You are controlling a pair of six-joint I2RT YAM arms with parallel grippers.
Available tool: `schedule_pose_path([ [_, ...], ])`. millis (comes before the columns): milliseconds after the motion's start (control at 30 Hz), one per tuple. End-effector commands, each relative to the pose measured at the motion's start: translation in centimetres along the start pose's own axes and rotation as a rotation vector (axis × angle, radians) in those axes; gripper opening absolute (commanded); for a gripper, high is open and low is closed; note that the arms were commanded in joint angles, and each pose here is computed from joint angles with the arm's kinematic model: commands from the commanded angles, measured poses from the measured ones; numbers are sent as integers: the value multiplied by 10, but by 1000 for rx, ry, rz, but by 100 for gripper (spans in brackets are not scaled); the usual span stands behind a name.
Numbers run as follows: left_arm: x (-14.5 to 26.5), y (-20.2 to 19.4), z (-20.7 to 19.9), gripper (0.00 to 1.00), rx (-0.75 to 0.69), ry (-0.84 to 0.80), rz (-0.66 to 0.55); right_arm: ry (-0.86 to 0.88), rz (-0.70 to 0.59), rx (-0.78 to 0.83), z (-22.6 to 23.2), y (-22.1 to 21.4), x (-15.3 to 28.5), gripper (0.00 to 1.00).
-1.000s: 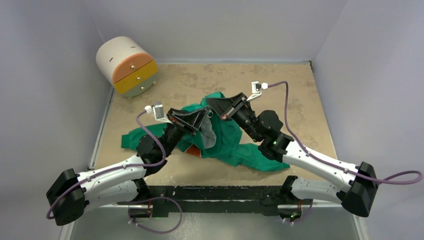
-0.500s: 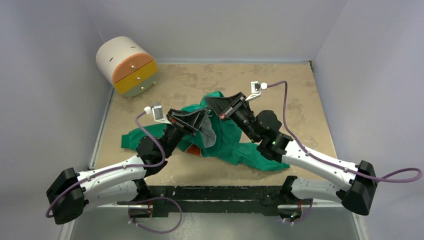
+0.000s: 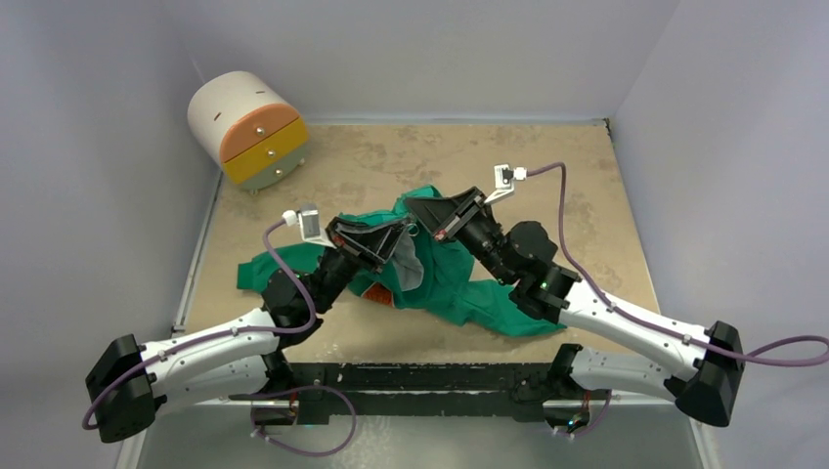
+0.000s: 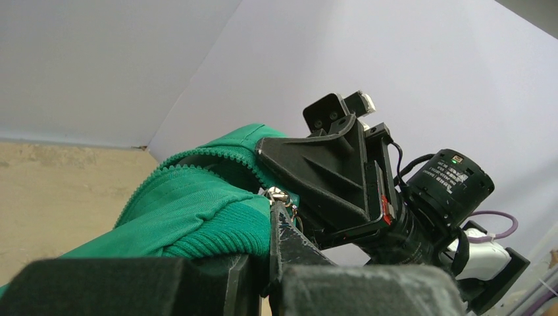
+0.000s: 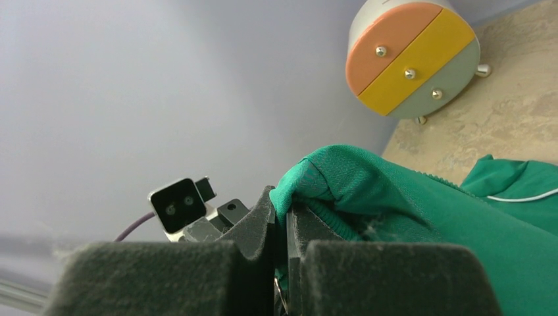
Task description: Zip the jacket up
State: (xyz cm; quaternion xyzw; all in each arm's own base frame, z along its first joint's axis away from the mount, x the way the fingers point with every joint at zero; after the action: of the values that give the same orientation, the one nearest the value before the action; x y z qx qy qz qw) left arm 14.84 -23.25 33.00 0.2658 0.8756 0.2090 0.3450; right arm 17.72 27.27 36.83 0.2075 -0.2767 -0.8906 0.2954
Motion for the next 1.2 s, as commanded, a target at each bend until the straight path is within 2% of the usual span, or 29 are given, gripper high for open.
schedule_pose_path([
  [0, 3, -4, -29, 0, 59, -152, 78, -1, -94, -35, 3, 19, 6, 0],
  [267, 7, -14, -23, 0, 106, -129, 117, 2, -58, -97, -11, 5, 24, 1],
  [367, 9, -18, -18, 0, 113, -95, 132, 11, -38, -118, -11, 3, 29, 18],
  [667, 12, -18, -9, 0, 103, -28, 129, -39, 57, -144, -24, -10, 54, 48],
  [800, 13, -16, -8, 0, 85, -11, 125, -68, 117, -132, -30, -12, 78, 57],
  [933, 11, -14, -9, 0, 68, -5, 126, -112, 242, -85, -38, -21, 101, 66],
  [1000, 10, -15, -9, 0, 57, -1, 134, -121, 317, -66, -40, -27, 110, 67],
  [1167, 9, -13, -10, 0, 44, -2, 134, -1, 458, 19, -28, -31, 130, 68],
])
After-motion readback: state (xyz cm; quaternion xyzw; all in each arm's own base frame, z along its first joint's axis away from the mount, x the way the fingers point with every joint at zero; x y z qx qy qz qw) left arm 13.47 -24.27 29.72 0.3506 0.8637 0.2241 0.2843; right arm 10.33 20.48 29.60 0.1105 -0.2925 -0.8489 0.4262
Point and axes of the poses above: each gripper's point midway between its finger pads, its own x axis back along the fingers, its own z axis along the line the jaws close on, y = z × x, the point moved 7 cm from there along x, back along the fingers, and after that the axes turned 9 degrees about x, right-handed, at the moved point
